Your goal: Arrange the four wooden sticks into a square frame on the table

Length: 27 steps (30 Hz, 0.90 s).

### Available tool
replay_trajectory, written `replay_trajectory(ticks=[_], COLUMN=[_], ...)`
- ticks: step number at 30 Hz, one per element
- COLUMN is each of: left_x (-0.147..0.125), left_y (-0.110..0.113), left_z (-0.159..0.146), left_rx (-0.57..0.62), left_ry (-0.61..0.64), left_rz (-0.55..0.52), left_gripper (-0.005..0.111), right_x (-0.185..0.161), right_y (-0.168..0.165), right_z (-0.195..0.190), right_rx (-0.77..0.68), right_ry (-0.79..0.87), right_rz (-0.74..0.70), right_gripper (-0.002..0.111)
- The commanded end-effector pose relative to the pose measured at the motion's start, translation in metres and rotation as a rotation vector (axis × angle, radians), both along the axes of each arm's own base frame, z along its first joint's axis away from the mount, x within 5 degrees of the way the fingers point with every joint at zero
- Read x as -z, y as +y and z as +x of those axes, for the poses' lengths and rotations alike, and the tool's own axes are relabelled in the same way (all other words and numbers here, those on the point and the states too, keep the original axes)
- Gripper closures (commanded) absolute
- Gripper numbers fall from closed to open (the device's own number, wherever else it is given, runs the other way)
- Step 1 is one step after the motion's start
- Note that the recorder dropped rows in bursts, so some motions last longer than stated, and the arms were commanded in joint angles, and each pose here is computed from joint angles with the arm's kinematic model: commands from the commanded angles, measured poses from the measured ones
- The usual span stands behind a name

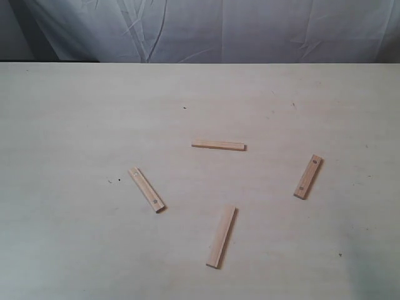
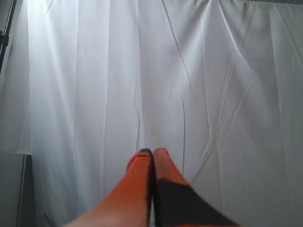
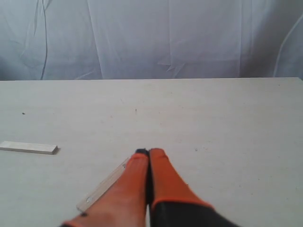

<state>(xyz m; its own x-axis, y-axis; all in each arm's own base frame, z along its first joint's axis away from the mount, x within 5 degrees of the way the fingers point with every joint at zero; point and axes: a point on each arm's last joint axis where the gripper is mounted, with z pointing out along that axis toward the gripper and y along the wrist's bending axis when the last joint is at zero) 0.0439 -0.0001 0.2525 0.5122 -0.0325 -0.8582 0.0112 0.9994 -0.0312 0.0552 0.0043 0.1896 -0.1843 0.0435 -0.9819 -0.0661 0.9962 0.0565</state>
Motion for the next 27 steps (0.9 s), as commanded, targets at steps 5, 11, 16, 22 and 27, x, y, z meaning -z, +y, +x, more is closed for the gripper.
replay_trajectory(ticks=[5, 11, 16, 22, 27], left_x=[0.002, -0.035, -0.066, -0.089, -0.068], left_y=[0.0, 0.001, 0.002, 0.003, 0.0], left_z=[0.001, -0.001, 0.019, 0.072, 0.128], left_rx=[0.002, -0.032, -0.029, -0.023, 0.026], left_ry=[0.028, 0.259, 0.577, 0.911, 1.269], left_rz=[-0.009, 0.044, 0.041, 0.039, 0.011], left_gripper=[0.107, 0.107, 0.107, 0.107, 0.107], right_x=[-0.001, -0.001, -0.006, -0.01, -0.01], right_y=[0.0, 0.0, 0.0, 0.0, 0.0], right_z=[0.0, 0.0, 0.001, 0.001, 0.001], right_rx=[0.005, 0.005, 0.005, 0.006, 0.006], right_ry=[-0.022, -0.024, -0.071, -0.125, -0.125], right_rz=[-0.001, 0.0, 0.003, 0.007, 0.007], right_gripper=[0.109, 0.109, 0.109, 0.109, 0.109])
